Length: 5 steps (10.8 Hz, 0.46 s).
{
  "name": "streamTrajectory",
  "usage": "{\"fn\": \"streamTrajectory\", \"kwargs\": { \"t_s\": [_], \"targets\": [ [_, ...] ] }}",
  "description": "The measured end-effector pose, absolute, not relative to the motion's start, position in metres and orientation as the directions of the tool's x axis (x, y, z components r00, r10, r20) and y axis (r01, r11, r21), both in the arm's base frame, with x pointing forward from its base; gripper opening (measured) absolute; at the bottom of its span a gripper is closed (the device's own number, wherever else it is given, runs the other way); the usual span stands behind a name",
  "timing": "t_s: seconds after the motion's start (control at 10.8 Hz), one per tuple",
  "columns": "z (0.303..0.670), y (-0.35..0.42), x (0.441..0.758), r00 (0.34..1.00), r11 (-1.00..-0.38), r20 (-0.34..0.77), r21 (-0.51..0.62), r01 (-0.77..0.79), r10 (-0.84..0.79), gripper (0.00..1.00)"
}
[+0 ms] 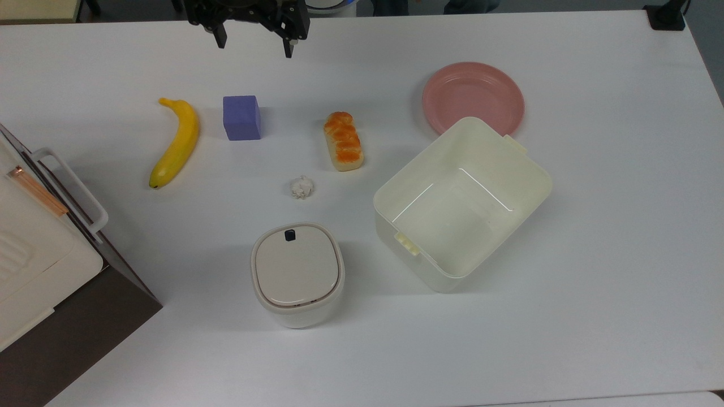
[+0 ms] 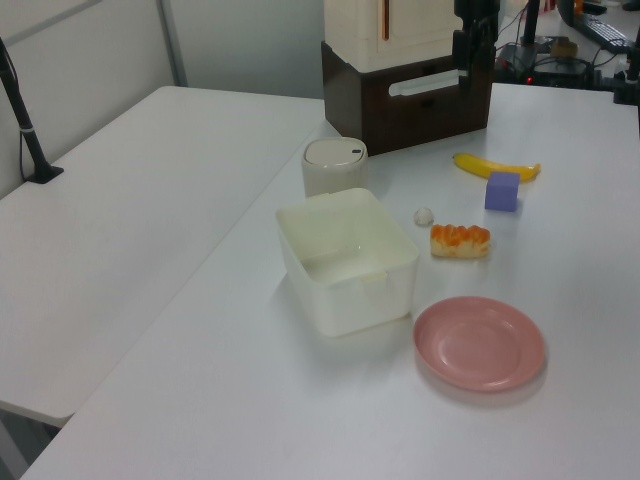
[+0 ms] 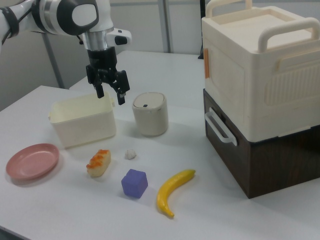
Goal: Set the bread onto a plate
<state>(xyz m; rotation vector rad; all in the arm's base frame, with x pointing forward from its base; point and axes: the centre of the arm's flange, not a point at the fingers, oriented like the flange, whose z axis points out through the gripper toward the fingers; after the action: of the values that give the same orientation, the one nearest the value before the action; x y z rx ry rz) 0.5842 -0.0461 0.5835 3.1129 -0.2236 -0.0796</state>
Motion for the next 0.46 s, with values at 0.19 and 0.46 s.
{"fn": "streamTrajectory", "kwargs": {
  "t_s": [0.19, 0.46],
  "targets": [
    [0.575, -0.043, 0.583, 0.988, -0.99, -0.068, 0.024, -0.136, -0.137, 1.0],
    [0.548, -0.026, 0.578, 0.988, -0.996, -0.126, 0.023, -0.089, -0.091, 1.0]
  ]
}}
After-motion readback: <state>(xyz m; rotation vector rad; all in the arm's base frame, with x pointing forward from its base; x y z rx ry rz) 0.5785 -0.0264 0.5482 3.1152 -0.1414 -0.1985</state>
